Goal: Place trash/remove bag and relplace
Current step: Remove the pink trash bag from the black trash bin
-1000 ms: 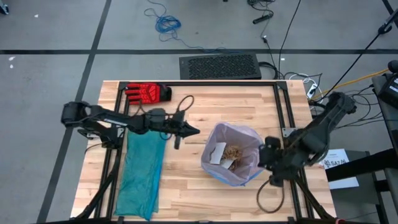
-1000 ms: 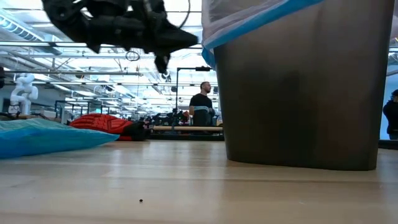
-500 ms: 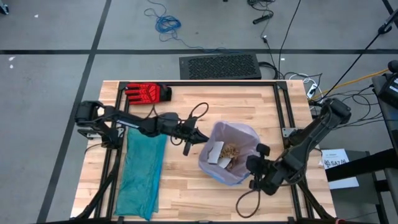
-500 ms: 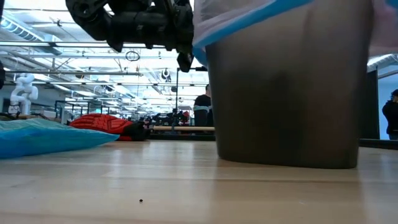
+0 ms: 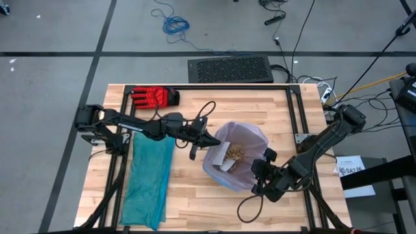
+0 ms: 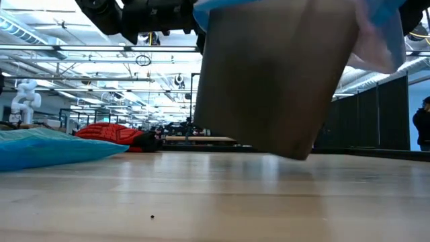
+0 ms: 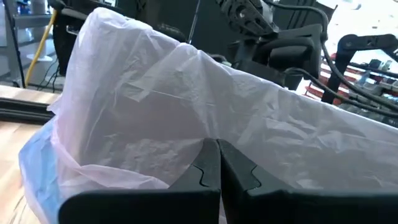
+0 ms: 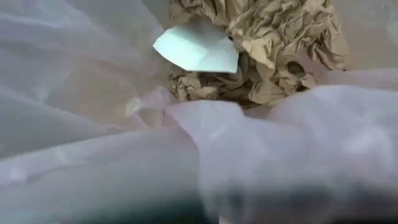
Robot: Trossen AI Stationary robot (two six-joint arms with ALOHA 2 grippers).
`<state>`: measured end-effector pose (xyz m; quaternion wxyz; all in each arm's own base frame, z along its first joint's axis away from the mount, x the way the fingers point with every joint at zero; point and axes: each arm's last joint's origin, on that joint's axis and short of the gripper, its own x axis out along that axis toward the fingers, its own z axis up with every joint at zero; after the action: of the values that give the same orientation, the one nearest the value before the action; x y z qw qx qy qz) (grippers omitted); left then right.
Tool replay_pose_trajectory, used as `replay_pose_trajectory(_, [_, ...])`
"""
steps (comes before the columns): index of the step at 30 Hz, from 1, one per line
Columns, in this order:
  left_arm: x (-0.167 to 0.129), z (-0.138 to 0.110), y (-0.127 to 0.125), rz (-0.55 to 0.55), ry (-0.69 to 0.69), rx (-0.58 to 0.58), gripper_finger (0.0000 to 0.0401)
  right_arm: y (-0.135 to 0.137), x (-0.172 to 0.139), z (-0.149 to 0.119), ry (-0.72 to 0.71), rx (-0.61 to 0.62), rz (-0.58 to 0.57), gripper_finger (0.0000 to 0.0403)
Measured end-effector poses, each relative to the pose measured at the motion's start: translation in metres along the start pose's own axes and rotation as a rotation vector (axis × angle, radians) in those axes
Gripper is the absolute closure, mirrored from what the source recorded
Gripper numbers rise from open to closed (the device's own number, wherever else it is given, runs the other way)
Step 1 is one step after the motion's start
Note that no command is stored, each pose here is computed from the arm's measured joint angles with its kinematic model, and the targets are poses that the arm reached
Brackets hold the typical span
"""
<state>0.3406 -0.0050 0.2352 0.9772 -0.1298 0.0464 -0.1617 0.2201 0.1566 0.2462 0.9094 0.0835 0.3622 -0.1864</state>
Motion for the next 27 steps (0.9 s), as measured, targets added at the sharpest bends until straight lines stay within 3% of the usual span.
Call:
replay_pose_trajectory(11, [-0.010,0.011,0.010,0.056,-0.023,0.003,0.0401,-0.017,-0.010,0.015,-0.026,0.016,0.006,0.0403])
replay_pose_trajectory(17, [-0.024,0.031,0.009,0.029,-0.074,0.032,0.0401,-0.032,-0.012,0.030,-0.059,0.025,-0.015,0.0403])
replay_pose_trajectory(27, [-0.037,0.041,0.015,0.073,-0.070,0.045,0.0401,-0.057,-0.012,0.062,-0.072,0.009,-0.028,0.0403])
